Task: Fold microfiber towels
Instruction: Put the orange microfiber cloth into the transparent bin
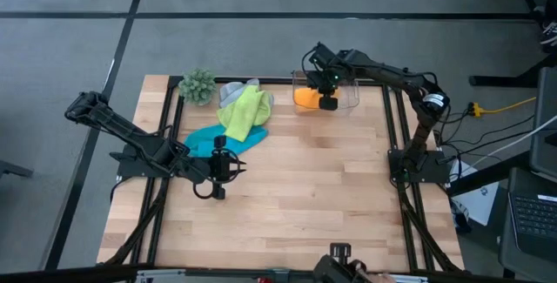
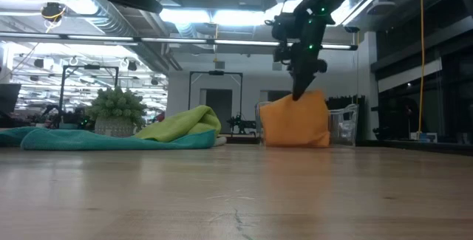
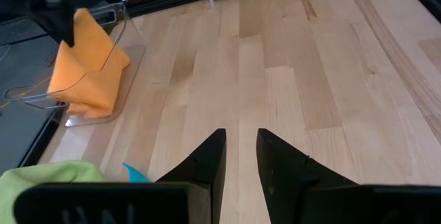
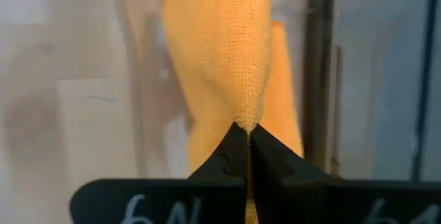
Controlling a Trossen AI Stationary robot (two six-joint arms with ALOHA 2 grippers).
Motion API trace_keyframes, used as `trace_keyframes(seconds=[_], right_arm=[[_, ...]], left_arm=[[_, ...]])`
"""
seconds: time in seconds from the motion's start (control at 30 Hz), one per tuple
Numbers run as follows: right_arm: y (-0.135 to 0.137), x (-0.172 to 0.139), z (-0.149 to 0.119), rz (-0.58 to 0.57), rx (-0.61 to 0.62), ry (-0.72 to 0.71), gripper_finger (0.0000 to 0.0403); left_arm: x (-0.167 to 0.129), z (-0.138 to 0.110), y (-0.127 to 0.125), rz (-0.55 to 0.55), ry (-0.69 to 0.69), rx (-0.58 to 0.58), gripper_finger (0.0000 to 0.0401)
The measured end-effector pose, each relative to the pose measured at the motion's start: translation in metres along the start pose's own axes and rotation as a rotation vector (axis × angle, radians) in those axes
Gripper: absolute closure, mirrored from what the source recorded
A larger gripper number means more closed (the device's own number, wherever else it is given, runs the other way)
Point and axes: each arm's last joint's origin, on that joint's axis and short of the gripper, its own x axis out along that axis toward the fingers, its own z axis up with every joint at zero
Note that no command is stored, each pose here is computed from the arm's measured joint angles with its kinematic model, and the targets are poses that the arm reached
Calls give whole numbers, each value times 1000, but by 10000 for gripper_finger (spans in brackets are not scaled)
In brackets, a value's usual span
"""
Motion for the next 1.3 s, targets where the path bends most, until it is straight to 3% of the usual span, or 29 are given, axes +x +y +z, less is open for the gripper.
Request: trace_keyframes(seconds=[0.33, 0.7, 1.03, 1.17, 1.3], right_arm=[[-24, 28, -7, -84, 39, 38, 401], [-42, 68, -23, -46, 148, 112, 390], [-42, 72, -24, -56, 142, 129, 307], [-47, 61, -19, -129, 136, 181, 291], [-50, 43, -10, -114, 128, 177, 287]], left_arm=[[0, 0, 0, 0, 0, 0, 327], [0, -1, 0, 0, 5, 4, 327], [0, -1, 0, 0, 6, 4, 327], [0, -1, 0, 0, 6, 4, 327], [0, -1, 0, 0, 6, 4, 327]])
